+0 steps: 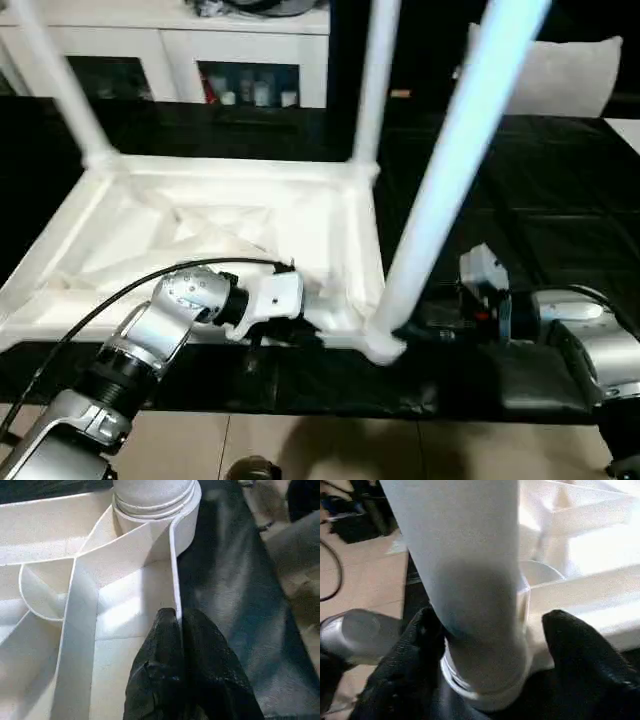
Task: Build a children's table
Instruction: Rotate leg to tighten
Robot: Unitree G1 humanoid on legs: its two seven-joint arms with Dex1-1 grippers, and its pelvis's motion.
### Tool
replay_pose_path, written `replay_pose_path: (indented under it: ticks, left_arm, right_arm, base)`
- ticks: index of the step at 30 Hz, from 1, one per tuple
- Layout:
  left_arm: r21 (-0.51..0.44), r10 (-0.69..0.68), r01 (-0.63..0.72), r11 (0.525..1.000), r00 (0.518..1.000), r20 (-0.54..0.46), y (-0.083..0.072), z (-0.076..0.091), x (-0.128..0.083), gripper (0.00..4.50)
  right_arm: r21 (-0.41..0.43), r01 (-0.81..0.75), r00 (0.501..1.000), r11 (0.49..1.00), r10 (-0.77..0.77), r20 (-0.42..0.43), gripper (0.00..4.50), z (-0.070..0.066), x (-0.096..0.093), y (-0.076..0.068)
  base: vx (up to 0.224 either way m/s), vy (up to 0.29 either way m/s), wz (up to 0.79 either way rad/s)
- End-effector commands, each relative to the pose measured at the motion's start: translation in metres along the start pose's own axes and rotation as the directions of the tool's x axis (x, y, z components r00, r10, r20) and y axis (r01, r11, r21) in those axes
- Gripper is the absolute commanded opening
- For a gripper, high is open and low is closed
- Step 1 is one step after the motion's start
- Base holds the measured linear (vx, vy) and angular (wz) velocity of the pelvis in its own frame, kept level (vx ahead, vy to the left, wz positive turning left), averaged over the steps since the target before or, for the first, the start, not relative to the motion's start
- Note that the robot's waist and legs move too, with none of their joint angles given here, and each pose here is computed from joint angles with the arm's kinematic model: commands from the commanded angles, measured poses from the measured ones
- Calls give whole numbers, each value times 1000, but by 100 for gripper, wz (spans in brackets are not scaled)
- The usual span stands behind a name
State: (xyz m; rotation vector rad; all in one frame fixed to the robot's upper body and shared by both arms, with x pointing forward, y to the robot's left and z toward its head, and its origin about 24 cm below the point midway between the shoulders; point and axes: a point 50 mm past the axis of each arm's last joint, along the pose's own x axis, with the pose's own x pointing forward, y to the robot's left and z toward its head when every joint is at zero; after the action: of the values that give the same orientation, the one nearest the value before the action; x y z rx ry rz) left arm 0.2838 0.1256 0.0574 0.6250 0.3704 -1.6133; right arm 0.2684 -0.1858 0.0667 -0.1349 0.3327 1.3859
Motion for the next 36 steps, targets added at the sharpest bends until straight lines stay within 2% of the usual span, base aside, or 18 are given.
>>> replay_pose_path:
  ticks: [1,3,10,11,14,18,21,23,24,25,27,28,31,32,33,34,35,36]
  left_arm:
    - [44,-106,107,993,994,-19,-10,2,11,0]
    - [54,-121,122,991,993,-15,-9,3,14,0]
    - [58,-124,125,990,992,-12,-9,3,15,0]
    - [55,-117,117,992,993,-14,-8,3,14,0]
    - [35,-77,78,996,997,-22,-6,1,14,0]
    - [-59,7,-7,998,1000,10,1,3,18,0]
    - [-129,82,-79,989,997,13,6,6,22,0]
    - [-145,101,-99,985,995,13,8,6,23,0]
    - [-187,157,-152,971,987,16,12,9,27,0]
    - [-194,168,-162,967,986,16,13,9,28,0]
    - [-267,259,-245,932,966,16,20,15,36,0]
    - [-273,267,-252,928,964,16,20,16,36,0]
    - [-340,354,-330,881,935,8,28,24,47,0]
    - [-340,354,-330,881,935,8,28,24,47,0]
    - [-365,393,-363,857,920,6,31,27,51,0]
    - [-409,461,-422,809,887,-2,37,33,59,0]
    - [-409,461,-422,809,887,-2,37,33,59,0]
    - [-429,495,-450,783,869,-8,41,35,61,0]
  right_arm:
    - [-23,-21,1000,1000,21,6,302,4,-2,-1]
    - [5,-78,997,997,78,12,273,4,1,2]
    - [65,-168,986,984,169,-4,230,0,2,9]
    - [68,-170,985,983,170,-3,207,0,2,10]
    - [89,-171,985,981,171,6,203,-2,2,11]
    - [132,-95,994,987,88,60,199,-2,6,11]
    - [193,59,996,979,-71,55,198,-3,17,4]
    - [204,102,992,974,-114,52,198,-4,19,2]
    - [225,205,975,953,-219,39,198,-5,26,-4]
    - [229,224,971,947,-238,36,198,-5,27,-5]
    - [277,401,910,873,-415,-9,198,-10,37,-14]
    - [282,417,902,864,-431,-14,198,-10,37,-15]
    - [331,567,808,754,-587,-48,195,-13,47,-22]
    - [331,567,808,754,-587,-48,195,-13,47,-22]
    - [347,616,766,707,-641,-52,195,-13,50,-25]
    - [404,682,687,610,-724,-66,194,-14,56,-31]
    - [404,682,687,610,-724,-66,194,-14,56,-31]
    - [427,701,657,571,-751,-73,194,-14,58,-33]
  base:
    - [0,0,0]
    - [0,0,0]
    - [0,0,0]
    - [0,0,0]
    - [0,0,0]
    - [0,0,0]
    - [0,0,0]
    - [0,0,0]
    - [0,0,0]
    - [0,0,0]
    - [0,0,0]
    - [0,0,0]
    - [0,0,0]
    - [0,0,0]
    - [0,0,0]
    - [0,0,0]
    - [0,0,0]
    - [0,0,0]
